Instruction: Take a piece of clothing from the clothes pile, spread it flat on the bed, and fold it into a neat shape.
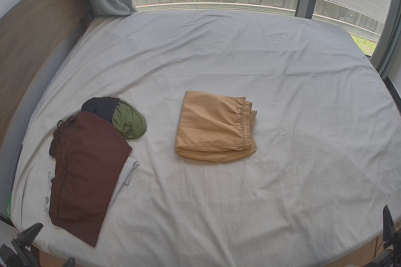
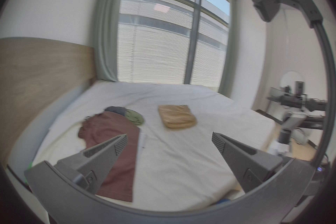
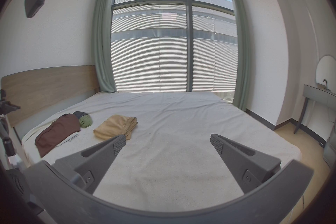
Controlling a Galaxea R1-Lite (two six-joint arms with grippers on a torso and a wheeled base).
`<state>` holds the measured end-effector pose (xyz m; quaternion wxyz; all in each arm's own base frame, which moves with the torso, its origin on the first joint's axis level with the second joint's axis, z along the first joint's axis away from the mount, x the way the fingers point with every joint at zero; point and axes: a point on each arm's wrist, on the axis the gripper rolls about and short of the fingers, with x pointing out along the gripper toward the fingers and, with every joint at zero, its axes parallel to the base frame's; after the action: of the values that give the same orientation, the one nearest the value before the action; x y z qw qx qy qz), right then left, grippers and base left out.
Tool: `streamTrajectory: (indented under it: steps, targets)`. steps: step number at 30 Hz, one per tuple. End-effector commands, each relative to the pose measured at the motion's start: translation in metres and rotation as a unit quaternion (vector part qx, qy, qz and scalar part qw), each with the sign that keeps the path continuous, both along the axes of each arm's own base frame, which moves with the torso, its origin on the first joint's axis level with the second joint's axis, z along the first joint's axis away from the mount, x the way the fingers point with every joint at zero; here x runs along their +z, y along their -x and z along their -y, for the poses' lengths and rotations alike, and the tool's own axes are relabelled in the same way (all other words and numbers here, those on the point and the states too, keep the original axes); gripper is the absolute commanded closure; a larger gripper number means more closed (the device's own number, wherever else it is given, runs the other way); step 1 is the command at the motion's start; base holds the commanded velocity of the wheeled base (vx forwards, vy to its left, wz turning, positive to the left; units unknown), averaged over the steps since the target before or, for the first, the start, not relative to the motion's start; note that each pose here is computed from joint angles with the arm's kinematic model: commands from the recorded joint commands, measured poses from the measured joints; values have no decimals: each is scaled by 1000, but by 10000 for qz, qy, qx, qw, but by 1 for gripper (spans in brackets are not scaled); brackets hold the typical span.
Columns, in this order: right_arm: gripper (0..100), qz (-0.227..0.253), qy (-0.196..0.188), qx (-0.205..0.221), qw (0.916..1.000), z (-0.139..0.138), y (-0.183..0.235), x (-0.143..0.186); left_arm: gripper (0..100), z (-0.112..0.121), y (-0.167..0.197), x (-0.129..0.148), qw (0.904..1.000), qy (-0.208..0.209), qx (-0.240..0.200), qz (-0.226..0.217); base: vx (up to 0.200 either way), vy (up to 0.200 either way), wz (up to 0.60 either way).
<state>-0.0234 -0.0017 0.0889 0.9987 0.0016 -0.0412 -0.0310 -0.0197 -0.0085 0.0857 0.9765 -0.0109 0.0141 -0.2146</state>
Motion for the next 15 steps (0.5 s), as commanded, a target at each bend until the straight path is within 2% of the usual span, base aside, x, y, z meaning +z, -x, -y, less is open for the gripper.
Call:
streamTrajectory:
  steps: [1, 3, 5, 8, 10, 15]
  targets:
    - [0, -404, 112, 598, 9973, -3, -1, -13, 0, -4, 4, -3, 9918, 189, 1182, 438, 0, 0, 0]
    - [0, -512, 104, 515, 9973, -2, 0, -15, 0, -5, 4, -3, 9898, 156, 1343, 451, 0, 0, 0]
    - [0, -421, 100, 499, 9978, -2, 0, -13, 0, -6, 3, -3, 9844, 72, 1702, 446, 0, 0, 0]
    - [0, -413, 108, 491, 9979, -2, 0, -13, 0, -9, 3, -9, 9745, -200, 2227, 198, 0, 0, 0]
    - [0, -421, 100, 499, 9978, -2, -1, -14, 0, -9, 3, -11, 9722, -209, 2330, 127, 0, 0, 0]
    - [0, -413, 77, 500, 9979, -2, 0, -13, 0, -9, 3, -10, 9736, -171, 2272, 152, 0, 0, 0]
